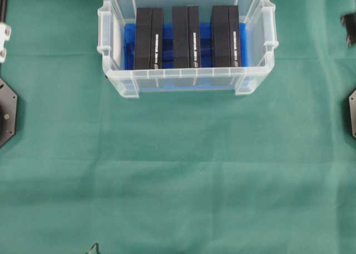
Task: Take the box out of the case with both arms.
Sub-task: 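Raise both arms from rest and open both grippers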
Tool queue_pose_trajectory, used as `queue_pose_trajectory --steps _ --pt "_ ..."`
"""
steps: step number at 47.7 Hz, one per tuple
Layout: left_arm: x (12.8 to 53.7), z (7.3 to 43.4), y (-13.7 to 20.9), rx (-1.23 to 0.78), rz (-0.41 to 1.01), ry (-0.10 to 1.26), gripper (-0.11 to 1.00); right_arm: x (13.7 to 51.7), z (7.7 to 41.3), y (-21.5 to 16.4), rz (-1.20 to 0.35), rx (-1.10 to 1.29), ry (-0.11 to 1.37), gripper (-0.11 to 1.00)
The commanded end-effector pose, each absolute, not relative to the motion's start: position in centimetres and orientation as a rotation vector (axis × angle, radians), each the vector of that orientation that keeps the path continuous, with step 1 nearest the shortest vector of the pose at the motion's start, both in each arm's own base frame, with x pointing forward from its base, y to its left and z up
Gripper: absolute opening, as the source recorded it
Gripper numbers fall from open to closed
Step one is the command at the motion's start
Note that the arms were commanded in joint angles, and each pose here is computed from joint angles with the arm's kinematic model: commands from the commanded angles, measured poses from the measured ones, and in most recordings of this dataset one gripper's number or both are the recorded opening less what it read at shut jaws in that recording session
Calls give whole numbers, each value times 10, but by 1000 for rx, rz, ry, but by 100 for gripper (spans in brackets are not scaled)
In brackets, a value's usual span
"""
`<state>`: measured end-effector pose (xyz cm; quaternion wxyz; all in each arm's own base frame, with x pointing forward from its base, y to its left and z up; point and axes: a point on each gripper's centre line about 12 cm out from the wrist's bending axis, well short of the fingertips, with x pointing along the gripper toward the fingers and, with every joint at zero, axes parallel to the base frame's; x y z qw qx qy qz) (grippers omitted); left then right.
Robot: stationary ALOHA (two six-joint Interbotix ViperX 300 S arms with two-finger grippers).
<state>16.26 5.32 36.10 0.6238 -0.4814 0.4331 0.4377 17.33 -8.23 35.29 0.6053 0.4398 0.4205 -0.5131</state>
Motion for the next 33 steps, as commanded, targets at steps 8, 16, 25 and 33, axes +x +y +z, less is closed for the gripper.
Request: queue_pose_trajectory --steps 8,16,25,33 --pt "174 369 87 -1079 1001 943 2 168 358 -125 -1221 1016 898 1" --pt "179 369 89 -1068 991 952 2 174 357 -128 -1200 1023 870 1" --pt "177 368 89 -1072 992 941 2 176 356 -127 -1180 1022 864 1" --pt "179 368 89 -1083 1001 941 2 176 355 -128 -1173 1019 851 2"
